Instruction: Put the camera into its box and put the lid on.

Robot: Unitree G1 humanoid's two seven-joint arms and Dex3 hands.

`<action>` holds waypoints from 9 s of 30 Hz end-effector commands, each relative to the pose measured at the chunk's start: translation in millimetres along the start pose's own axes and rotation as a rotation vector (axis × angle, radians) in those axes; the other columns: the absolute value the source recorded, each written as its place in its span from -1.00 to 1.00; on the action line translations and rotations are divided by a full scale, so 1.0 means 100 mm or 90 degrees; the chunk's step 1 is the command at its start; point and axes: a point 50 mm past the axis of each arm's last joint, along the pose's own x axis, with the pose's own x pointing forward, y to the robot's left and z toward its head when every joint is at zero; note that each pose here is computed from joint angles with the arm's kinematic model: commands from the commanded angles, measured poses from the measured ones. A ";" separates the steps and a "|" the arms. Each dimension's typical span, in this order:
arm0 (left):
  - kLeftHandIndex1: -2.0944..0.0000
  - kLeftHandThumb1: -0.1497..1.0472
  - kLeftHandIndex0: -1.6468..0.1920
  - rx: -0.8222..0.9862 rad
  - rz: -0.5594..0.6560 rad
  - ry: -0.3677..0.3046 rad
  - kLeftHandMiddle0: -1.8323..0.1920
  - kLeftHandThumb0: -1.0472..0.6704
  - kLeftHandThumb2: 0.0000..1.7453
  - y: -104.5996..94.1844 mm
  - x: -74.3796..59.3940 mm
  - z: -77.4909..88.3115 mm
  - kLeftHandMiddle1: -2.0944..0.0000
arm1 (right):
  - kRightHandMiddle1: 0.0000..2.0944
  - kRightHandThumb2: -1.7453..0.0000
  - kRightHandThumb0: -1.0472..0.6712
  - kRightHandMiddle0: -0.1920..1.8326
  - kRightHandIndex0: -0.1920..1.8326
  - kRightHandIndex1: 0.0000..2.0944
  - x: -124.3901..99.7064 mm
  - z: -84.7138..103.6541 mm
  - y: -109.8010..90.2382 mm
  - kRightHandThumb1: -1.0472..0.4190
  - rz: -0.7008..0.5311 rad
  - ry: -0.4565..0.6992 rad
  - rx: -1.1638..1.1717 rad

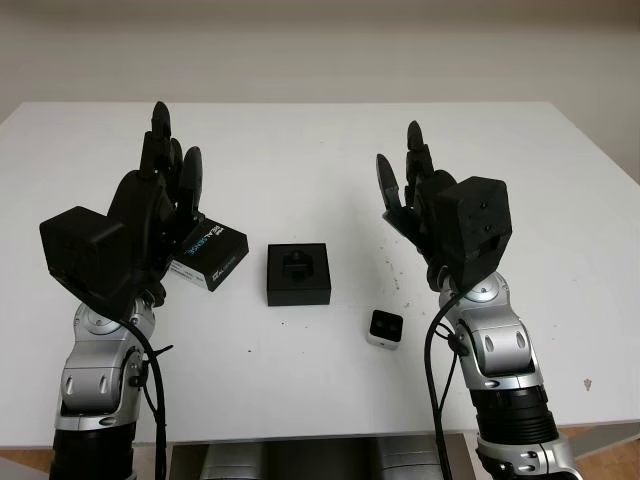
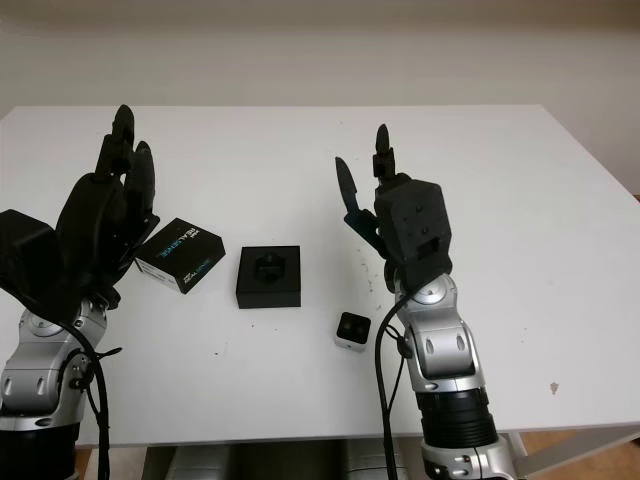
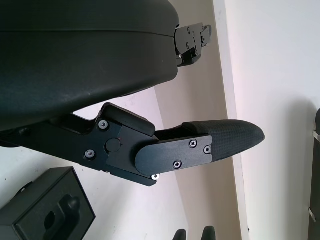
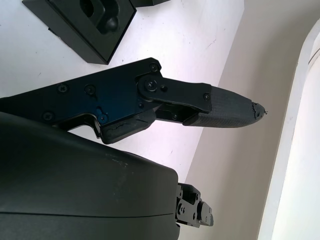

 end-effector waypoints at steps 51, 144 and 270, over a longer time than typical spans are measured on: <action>1.00 1.00 1.00 -0.033 -0.006 0.000 1.00 -0.74 -0.34 -0.11 0.01 -0.02 1.00 | -0.94 0.93 -0.62 -0.39 -0.63 -0.37 -1.00 0.19 -0.26 -0.81 0.109 -0.014 -0.720; 1.00 1.00 1.00 -0.028 -0.011 -0.003 1.00 -0.75 -0.37 -0.09 -0.02 -0.05 1.00 | 0.32 0.88 -0.19 -0.64 -0.96 0.55 -0.97 -0.56 -0.09 -1.00 0.166 -0.003 -0.841; 1.00 1.00 1.00 -0.042 -0.004 0.019 1.00 -0.67 -0.35 -0.10 -0.07 -0.11 1.00 | 0.61 0.94 -0.33 -0.49 -0.61 -0.95 0.13 -0.61 0.57 -0.95 0.186 -0.078 -0.199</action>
